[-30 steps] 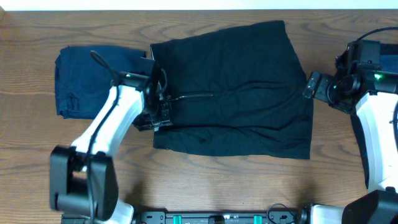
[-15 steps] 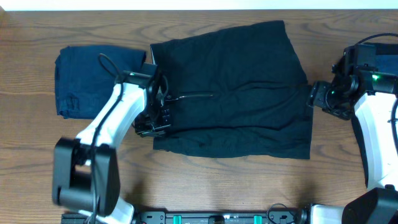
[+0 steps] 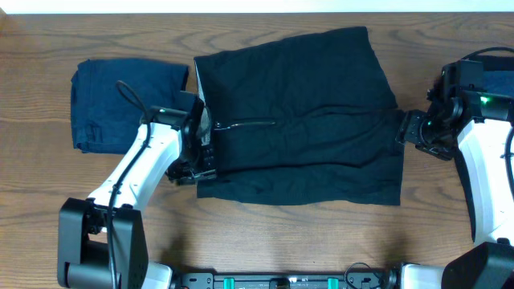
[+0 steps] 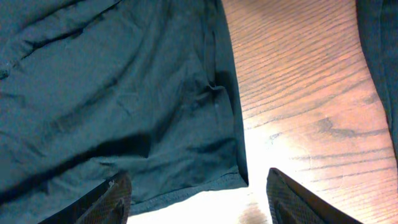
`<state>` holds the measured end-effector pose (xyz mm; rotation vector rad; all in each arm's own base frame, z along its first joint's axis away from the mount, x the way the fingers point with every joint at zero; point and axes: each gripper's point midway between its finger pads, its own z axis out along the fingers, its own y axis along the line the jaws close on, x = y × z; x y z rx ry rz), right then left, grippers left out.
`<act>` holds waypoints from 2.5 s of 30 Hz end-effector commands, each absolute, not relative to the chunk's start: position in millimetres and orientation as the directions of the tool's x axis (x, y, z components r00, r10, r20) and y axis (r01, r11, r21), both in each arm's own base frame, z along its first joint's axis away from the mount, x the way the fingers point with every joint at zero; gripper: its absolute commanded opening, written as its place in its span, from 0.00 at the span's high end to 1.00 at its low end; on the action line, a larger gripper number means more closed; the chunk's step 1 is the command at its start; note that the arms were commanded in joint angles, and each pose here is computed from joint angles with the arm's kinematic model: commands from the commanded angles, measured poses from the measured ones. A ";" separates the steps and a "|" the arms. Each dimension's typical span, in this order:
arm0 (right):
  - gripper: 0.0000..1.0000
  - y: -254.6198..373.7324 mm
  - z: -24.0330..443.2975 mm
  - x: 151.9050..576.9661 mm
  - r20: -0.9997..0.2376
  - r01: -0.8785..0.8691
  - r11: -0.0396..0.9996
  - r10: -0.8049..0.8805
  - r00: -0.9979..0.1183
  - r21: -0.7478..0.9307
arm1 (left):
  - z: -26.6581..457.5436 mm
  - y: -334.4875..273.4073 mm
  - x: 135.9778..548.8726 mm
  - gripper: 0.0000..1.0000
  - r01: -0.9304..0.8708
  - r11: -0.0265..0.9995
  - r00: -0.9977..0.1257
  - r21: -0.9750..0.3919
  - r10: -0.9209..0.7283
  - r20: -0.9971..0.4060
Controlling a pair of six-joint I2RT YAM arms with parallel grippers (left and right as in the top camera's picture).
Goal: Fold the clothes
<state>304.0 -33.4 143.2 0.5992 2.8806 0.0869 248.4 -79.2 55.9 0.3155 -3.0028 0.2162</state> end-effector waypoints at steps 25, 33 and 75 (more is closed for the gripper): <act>0.28 -35.9 139.9 303.3 -0.176 0.397 0.914 0.406 -0.897 0.086 | 35.1 -103.3 248.8 0.81 -0.280 0.916 -0.948 -0.287 -0.218 0.230; 0.29 -35.3 138.5 299.1 -0.159 0.398 0.914 0.406 -0.900 0.082 | 53.1 -101.9 241.2 0.80 -0.277 0.915 -0.952 -0.293 -0.218 0.216; 0.38 6.0 51.0 243.7 0.062 0.374 0.907 0.369 -0.927 0.194 | 72.5 -68.5 251.6 0.79 -0.250 0.948 -0.961 -0.198 -0.267 -0.066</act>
